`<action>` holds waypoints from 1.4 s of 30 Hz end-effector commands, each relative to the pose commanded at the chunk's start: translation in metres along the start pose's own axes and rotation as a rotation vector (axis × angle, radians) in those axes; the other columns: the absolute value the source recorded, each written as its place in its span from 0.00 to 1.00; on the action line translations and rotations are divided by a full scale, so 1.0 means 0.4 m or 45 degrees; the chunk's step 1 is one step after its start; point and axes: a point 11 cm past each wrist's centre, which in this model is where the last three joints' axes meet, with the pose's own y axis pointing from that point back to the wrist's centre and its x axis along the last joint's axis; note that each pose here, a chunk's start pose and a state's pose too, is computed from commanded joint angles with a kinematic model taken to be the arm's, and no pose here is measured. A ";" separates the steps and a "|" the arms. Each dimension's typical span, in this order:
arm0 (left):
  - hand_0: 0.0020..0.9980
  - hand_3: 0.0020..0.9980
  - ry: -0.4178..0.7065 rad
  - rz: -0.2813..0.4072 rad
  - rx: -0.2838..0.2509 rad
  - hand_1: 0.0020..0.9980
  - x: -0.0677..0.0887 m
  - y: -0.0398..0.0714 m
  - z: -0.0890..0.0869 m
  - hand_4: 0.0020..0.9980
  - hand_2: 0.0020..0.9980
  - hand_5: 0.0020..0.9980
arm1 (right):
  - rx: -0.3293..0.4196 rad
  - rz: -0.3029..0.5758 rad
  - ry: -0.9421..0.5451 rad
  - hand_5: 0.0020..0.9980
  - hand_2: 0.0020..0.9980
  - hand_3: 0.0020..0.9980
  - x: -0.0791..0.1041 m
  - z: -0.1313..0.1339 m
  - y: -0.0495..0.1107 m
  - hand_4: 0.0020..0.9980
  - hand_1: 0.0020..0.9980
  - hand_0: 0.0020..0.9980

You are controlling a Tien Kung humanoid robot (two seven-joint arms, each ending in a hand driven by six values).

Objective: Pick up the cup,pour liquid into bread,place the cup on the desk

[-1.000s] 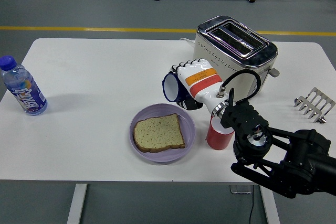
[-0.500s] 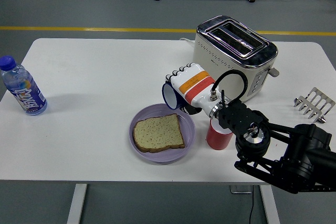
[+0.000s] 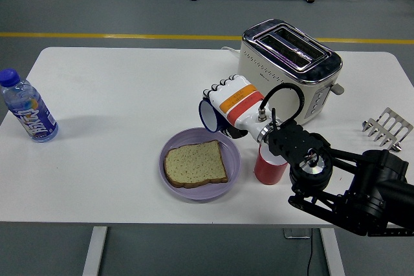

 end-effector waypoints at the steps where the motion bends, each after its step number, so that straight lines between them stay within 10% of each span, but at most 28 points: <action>1: 0.68 0.54 0.000 0.000 0.000 0.69 0.000 0.000 -0.001 0.26 0.70 1.00 | 0.002 0.011 -0.011 0.04 0.42 0.45 0.001 -0.001 0.002 0.66 0.27 0.33; 12: 0.68 0.54 -0.002 -0.002 0.001 0.69 -0.001 0.000 0.000 0.26 0.70 1.00 | -0.072 0.089 -0.331 0.02 0.42 0.46 0.018 0.024 0.034 0.64 0.28 0.34; 26: 0.68 0.54 0.002 -0.002 0.002 0.69 -0.003 0.000 -0.004 0.26 0.70 1.00 | -0.340 0.219 -1.204 0.02 0.42 0.46 0.057 0.116 0.136 0.64 0.28 0.34; 42: 0.68 0.54 0.007 -0.004 0.001 0.69 -0.004 0.000 -0.005 0.26 0.70 1.00 | -0.656 0.263 -1.850 0.02 0.42 0.46 -0.014 0.254 0.254 0.64 0.27 0.34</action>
